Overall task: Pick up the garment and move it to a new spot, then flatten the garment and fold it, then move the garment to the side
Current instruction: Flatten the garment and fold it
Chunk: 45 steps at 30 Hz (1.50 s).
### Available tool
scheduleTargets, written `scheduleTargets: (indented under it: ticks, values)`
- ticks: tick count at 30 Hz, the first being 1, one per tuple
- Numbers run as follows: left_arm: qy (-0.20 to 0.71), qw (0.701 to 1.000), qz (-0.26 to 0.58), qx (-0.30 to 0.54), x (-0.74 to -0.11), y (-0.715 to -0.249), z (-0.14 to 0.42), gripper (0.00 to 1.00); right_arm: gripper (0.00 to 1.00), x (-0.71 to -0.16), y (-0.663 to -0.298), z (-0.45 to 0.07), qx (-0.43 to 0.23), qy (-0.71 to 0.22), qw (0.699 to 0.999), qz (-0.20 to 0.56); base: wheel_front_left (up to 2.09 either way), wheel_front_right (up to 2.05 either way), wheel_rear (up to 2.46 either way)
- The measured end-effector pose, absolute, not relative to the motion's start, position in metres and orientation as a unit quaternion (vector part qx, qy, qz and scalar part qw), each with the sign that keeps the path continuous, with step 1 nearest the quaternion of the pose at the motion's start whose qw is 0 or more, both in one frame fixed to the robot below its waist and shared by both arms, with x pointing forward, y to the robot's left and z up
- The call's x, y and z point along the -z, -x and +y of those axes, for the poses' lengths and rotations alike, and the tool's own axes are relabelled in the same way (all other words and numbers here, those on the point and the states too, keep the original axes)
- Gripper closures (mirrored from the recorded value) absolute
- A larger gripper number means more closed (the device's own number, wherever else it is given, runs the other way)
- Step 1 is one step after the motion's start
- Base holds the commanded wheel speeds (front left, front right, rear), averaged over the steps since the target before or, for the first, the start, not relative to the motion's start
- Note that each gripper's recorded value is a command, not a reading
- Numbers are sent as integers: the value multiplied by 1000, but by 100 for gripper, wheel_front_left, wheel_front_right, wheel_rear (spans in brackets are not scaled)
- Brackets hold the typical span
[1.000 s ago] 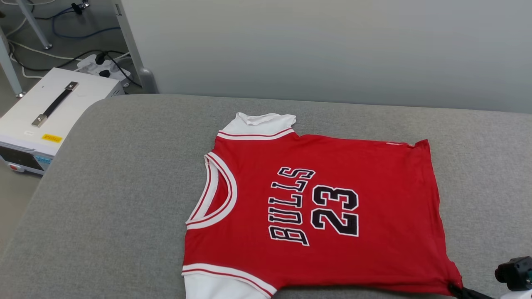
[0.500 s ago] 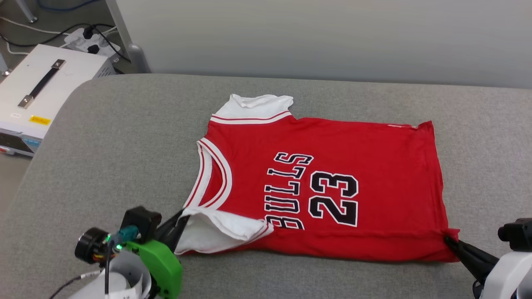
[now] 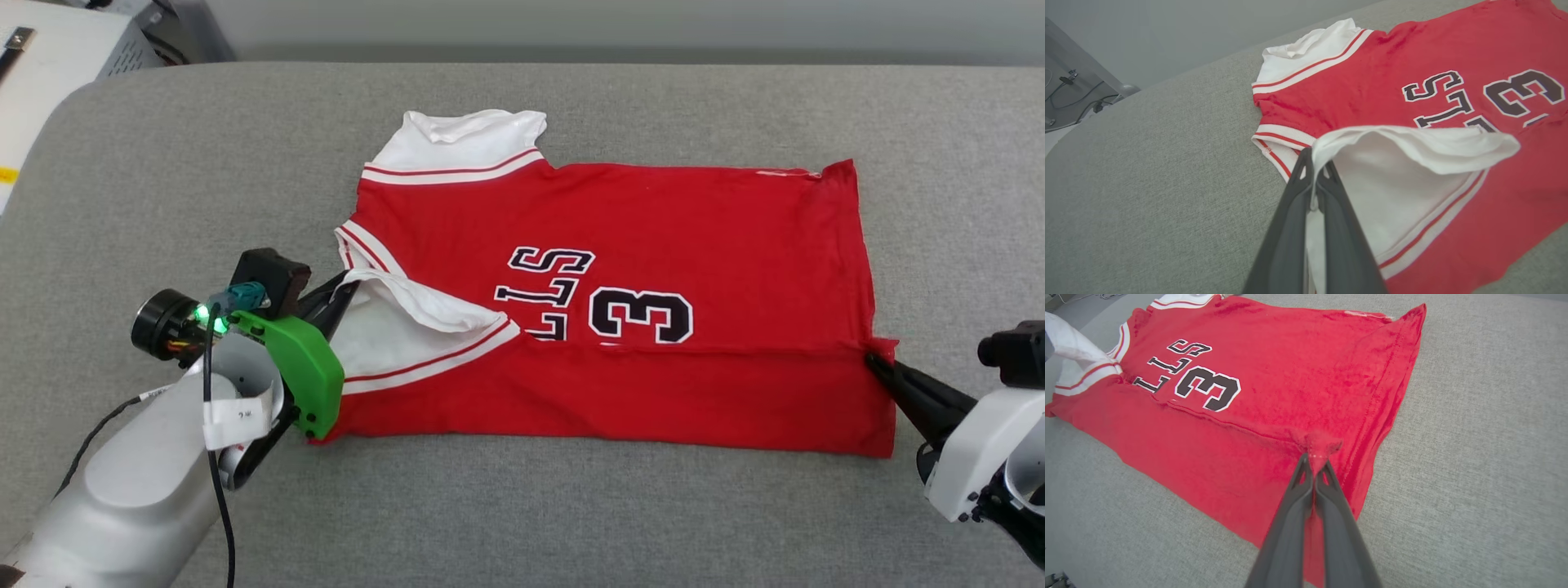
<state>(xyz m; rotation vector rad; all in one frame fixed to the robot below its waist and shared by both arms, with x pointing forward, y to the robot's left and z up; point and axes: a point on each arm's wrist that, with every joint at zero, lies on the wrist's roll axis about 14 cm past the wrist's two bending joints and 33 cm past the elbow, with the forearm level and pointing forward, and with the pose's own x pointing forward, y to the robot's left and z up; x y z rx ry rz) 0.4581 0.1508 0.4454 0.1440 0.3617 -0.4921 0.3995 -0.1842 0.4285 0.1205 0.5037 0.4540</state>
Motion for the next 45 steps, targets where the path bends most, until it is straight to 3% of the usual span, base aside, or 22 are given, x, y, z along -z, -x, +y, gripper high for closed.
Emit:
scheduleTargets:
  ticks: [11,20,21,22,23,24,33,45]
  values:
    - [-67,937,257,227,-370,-473,157,100,100,-392,-421,-195,-197,-57,935,290,0,0,0]
    - [-62,936,268,218,-358,-475,158,98,100,-381,-418,-194,-192,-60,932,302,0,0,0]
    - [-55,937,269,214,-359,-474,158,68,100,-383,-419,-194,-192,-61,933,298,0,0,0]
    - [-54,938,269,213,-361,-474,159,0,70,-386,-420,-194,-192,-61,935,292,0,0,0]
    - [-58,938,266,214,-364,-473,159,0,27,-389,-420,-194,-193,-61,937,286,0,0,0]
    - [-60,939,263,214,-366,-473,160,0,0,-393,-422,-194,-192,-62,939,278,0,0,0]
    - [-80,945,241,207,-423,-481,179,0,0,-433,-422,-189,-203,-64,953,214,0,0,0]
    - [-58,859,441,252,-445,-428,171,0,0,-455,-423,-170,-235,-53,949,204,0,0,0]
